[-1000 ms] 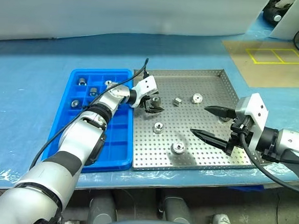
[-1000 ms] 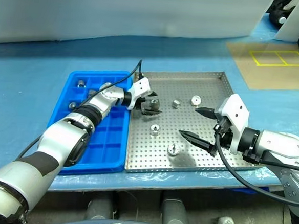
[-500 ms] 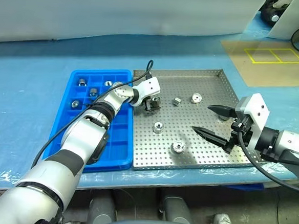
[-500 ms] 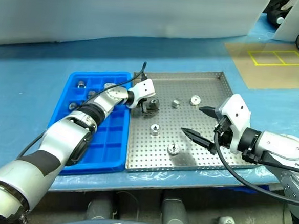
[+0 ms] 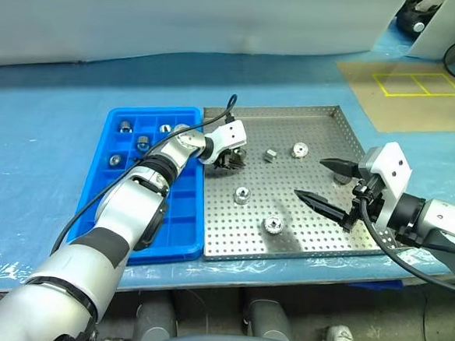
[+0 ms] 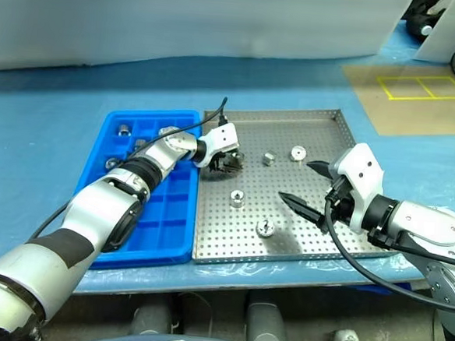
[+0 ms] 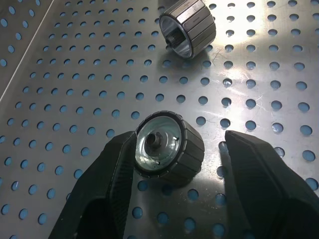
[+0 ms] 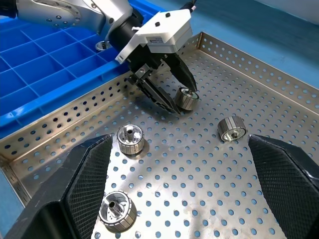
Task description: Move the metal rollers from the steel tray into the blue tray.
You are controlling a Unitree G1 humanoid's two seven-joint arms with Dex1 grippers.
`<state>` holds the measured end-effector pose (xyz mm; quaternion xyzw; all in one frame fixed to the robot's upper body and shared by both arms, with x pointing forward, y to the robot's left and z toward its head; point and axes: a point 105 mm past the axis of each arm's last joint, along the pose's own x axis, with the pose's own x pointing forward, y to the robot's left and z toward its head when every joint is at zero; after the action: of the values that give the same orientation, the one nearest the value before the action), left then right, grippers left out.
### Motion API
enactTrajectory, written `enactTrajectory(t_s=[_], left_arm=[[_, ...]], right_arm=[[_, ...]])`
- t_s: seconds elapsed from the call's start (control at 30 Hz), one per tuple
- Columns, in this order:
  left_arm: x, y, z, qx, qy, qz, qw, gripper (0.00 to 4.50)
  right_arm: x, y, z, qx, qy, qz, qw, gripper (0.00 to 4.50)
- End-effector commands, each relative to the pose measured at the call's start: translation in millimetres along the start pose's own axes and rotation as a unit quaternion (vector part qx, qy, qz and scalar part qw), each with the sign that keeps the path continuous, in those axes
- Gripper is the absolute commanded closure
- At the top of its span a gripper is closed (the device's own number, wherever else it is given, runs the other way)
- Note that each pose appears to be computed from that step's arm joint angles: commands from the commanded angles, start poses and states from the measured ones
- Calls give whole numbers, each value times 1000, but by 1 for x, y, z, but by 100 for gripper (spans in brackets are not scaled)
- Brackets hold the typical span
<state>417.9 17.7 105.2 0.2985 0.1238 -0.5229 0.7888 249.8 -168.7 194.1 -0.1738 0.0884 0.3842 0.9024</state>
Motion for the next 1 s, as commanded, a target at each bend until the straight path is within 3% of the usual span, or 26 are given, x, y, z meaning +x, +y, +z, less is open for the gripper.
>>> enactTrajectory(t_s=[0.03, 0.17, 0.23, 0.37, 0.57, 0.7, 0.83, 1.0], left_arm=[[3, -10, -19, -11, 29, -18, 999, 210], [2, -10, -12, -30, 4, -21, 999, 294], [1, -10, -11, -25, 4, -26, 999, 314], [0, -7, -6, -9, -7, -17, 1000, 314], [-25, 9, 49, -10, -146, -47, 988, 314], [-58, 14, 69, 12, -220, -88, 971, 314], [-94, 19, 65, 30, -244, -88, 965, 314], [-134, 11, 44, 32, -228, -58, 971, 314]], right_arm=[[0, -1, 9, -26, -12, -3, 1000, 0], [1, -3, 9, -28, -12, -5, 1000, 0], [2, -3, 9, -29, -11, -6, 1000, 0], [3, -3, 10, -30, -14, -2, 999, 0], [10, -6, 16, -36, -25, 13, 999, 0], [22, -8, 20, -42, -36, 33, 998, 0], [39, -7, 27, -52, -54, 65, 995, 0], [65, -7, 42, -62, -88, 110, 988, 0]])
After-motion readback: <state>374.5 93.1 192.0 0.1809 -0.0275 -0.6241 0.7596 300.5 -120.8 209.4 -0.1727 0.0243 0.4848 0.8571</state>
